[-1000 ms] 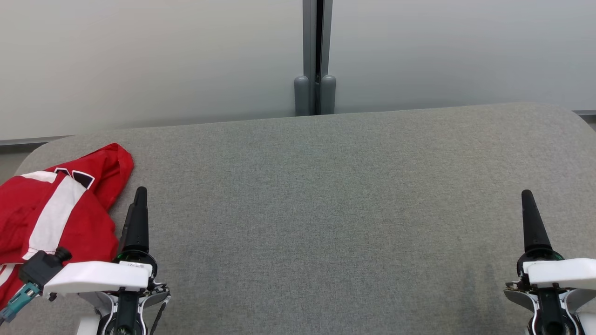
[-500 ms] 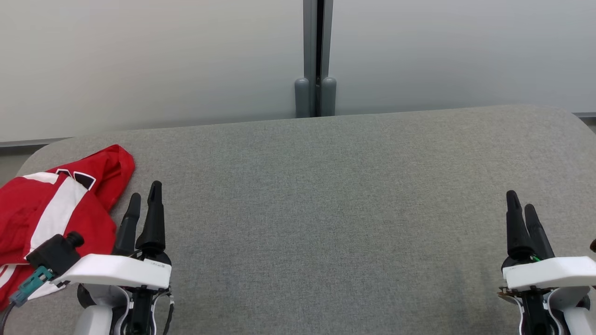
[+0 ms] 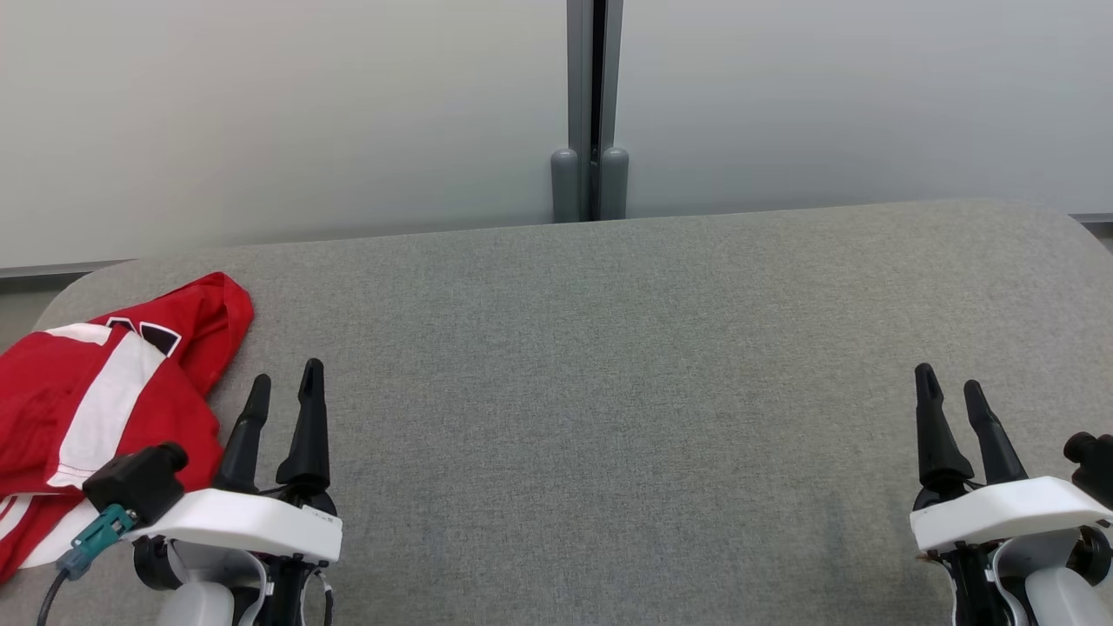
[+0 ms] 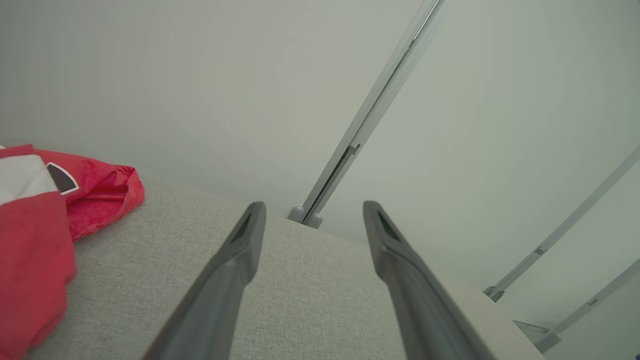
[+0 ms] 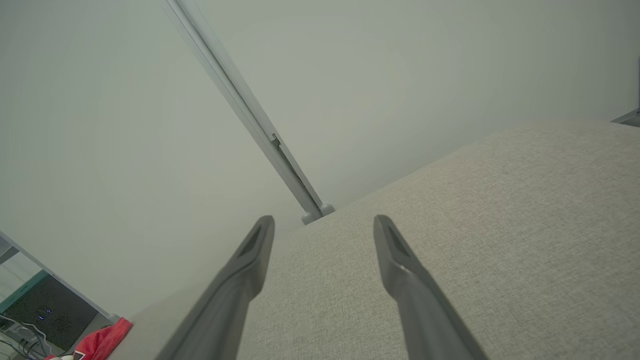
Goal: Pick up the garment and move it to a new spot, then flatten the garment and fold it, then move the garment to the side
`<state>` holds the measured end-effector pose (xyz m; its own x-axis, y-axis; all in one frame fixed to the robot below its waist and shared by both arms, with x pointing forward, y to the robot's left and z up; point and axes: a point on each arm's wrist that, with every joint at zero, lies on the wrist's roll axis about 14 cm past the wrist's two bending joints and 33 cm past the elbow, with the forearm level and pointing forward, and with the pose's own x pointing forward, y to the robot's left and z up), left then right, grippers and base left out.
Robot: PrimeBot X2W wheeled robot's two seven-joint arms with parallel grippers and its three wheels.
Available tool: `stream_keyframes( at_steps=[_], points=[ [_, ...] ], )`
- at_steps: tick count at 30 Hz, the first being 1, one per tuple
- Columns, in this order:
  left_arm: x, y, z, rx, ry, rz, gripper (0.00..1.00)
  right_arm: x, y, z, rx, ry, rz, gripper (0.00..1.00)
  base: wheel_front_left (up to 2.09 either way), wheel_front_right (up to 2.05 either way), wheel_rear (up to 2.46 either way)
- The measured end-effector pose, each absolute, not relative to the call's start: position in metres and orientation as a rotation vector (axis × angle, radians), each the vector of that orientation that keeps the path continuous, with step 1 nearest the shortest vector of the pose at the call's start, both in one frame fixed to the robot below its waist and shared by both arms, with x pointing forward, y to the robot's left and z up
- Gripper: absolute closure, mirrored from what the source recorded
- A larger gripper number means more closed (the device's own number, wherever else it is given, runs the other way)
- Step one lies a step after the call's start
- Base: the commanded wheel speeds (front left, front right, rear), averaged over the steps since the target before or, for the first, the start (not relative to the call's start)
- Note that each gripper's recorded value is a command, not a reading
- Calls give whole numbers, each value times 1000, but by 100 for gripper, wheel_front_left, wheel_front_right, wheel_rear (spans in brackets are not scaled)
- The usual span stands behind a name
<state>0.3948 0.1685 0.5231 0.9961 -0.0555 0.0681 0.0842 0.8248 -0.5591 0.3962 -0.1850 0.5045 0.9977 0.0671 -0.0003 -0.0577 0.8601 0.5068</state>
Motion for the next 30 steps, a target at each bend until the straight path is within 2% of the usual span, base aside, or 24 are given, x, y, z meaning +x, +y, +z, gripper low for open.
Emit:
stream_keyframes(
  at_steps=[30],
  points=[
    [383,179,488,-289,21,-11,0,392,-167,495,221,25,148,0,0,0,0]
  ],
)
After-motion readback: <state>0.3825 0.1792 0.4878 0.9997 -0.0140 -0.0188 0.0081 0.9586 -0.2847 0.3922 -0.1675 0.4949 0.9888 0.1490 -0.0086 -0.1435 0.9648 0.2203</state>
